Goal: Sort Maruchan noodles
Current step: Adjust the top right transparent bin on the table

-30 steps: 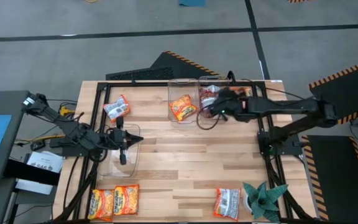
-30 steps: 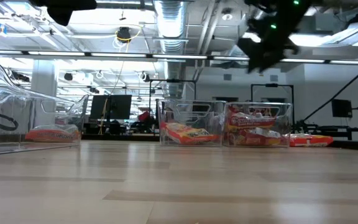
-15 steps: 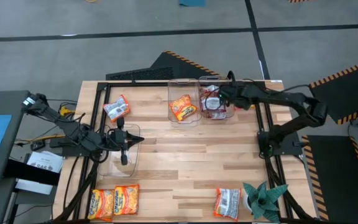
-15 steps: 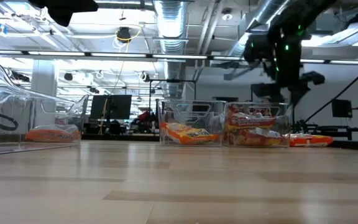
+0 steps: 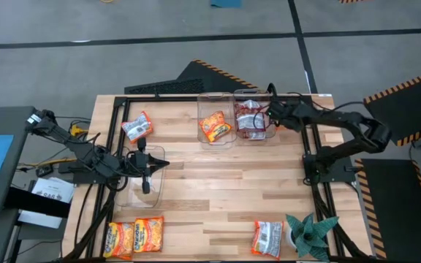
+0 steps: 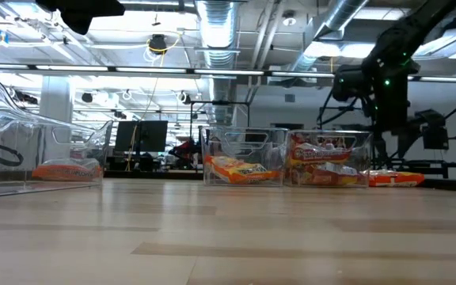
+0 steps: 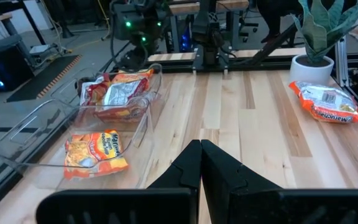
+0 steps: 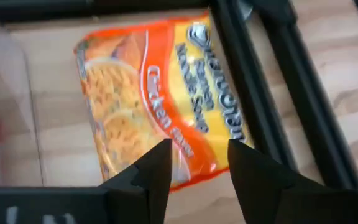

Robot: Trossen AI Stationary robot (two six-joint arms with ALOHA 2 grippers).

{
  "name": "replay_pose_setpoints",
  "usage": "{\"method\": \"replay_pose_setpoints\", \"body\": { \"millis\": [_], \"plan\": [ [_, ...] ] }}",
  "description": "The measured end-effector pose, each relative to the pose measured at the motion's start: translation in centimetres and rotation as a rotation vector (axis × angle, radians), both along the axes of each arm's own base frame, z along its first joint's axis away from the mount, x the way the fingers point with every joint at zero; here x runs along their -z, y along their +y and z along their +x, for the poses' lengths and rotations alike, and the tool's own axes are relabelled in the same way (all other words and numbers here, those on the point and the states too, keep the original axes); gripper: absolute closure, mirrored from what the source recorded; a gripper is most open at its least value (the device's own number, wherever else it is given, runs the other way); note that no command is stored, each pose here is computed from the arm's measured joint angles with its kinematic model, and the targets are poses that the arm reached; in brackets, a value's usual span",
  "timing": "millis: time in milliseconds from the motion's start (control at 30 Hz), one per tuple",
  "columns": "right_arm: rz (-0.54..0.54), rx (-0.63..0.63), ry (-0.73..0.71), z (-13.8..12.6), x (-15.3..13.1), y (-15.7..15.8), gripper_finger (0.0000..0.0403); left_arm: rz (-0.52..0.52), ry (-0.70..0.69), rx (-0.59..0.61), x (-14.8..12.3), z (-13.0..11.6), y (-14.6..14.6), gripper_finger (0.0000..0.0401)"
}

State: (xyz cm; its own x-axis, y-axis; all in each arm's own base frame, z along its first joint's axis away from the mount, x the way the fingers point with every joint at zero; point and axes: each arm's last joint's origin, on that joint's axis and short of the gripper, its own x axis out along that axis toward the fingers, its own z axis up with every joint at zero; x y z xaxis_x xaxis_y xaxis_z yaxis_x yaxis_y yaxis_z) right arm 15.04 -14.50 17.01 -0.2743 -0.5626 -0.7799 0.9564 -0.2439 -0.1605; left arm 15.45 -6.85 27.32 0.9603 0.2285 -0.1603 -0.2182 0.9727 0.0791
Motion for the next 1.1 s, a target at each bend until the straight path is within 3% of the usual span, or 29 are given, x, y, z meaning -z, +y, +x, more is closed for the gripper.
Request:
{"method": "replay_pose_setpoints", "body": {
  "millis": [167,367,667,800,1100],
  "plan": [
    [-0.016,-0.032,-0.013,0.0,0.9,0.0,0.0268,-0.001,0.000,0.000,0.0,0.0,0.0,0.0401],
    [-0.043,-0.039,-0.031,-0.4,1.5,-0.5,0.0385,-0.002,0.000,0.000,0.0,0.0,0.0,0.0401],
    [0.012,-0.223,-0.032,-0.3,1.6,-1.6,0.0396,-0.002,0.000,0.000,0.0,0.0,0.0,0.0401],
    [0.032,-0.217,-0.028,-0.7,1.6,-1.8,0.0396,-0.002,0.000,0.000,0.0,0.0,0.0,0.0401],
    [-0.120,-0.343,-0.164,0.1,-1.1,-1.8,0.0396,-0.002,0.000,0.000,0.0,0.0,0.0,0.0401]
  ]
}}
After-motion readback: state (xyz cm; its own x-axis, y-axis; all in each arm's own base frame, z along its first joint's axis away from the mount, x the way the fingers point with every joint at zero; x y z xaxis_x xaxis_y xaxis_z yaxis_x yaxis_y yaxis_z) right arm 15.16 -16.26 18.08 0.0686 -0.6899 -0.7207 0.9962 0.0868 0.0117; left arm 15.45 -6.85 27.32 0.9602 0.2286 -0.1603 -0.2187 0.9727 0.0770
